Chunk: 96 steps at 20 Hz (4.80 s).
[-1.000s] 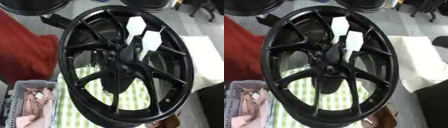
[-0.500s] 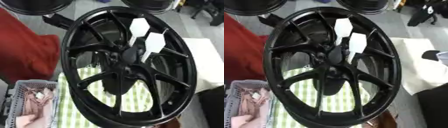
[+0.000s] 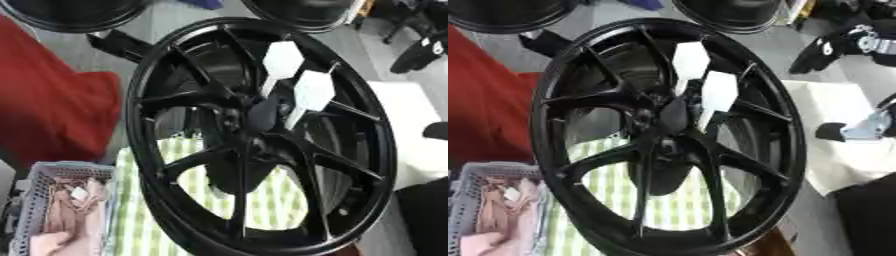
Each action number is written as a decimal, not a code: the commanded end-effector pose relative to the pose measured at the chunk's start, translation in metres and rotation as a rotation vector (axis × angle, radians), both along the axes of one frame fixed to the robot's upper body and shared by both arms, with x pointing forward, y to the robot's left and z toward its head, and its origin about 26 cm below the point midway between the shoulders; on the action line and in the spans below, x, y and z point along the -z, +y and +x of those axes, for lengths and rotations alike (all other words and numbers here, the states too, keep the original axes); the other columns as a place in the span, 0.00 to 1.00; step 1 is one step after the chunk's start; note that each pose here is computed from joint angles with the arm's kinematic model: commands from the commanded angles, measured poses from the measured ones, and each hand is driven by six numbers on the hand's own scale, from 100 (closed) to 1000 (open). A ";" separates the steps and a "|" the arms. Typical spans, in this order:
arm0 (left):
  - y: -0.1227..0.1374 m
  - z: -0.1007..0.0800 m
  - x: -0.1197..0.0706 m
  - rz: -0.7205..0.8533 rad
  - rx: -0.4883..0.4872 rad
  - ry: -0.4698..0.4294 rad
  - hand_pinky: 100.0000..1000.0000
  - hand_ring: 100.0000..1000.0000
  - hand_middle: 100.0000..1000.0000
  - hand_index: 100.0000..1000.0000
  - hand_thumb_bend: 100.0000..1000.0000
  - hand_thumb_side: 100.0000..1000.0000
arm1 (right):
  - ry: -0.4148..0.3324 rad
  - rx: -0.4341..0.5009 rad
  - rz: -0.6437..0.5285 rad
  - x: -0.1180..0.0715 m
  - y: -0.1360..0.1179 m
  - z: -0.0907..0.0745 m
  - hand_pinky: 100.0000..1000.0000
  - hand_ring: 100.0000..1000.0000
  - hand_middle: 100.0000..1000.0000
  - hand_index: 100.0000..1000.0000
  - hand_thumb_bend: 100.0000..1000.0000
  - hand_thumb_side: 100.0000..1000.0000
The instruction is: Pull the pin out of the wheel hub.
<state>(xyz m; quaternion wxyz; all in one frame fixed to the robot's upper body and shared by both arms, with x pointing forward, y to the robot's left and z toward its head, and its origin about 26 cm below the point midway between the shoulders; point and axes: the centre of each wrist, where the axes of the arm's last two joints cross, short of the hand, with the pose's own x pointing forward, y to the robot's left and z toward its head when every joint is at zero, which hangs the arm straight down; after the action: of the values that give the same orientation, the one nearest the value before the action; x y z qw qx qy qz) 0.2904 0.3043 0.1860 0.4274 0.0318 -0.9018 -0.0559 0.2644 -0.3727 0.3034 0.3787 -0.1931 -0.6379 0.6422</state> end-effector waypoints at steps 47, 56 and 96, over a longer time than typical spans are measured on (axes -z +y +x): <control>-0.013 0.003 -0.016 -0.003 0.076 -0.039 1.00 0.63 0.60 0.83 0.00 0.65 | 0.024 0.161 0.322 0.014 0.026 0.010 0.57 0.76 0.71 0.79 0.47 0.17; -0.014 0.003 -0.015 0.000 0.076 -0.035 1.00 0.63 0.59 0.83 0.00 0.65 | -0.031 0.186 0.307 0.012 0.028 0.011 0.61 0.82 0.74 0.80 0.51 0.18; -0.019 0.004 -0.014 0.019 0.077 -0.023 1.00 0.63 0.59 0.83 0.00 0.67 | -0.038 0.246 0.340 0.035 0.035 0.014 0.56 0.75 0.59 0.72 0.46 0.11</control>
<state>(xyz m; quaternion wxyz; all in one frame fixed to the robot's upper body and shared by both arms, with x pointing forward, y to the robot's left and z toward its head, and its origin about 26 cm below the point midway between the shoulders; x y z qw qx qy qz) 0.2972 0.2865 0.1931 0.4248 0.0003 -0.9024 -0.0722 0.2794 -0.3371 0.2619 0.4751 -0.2053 -0.7172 0.4666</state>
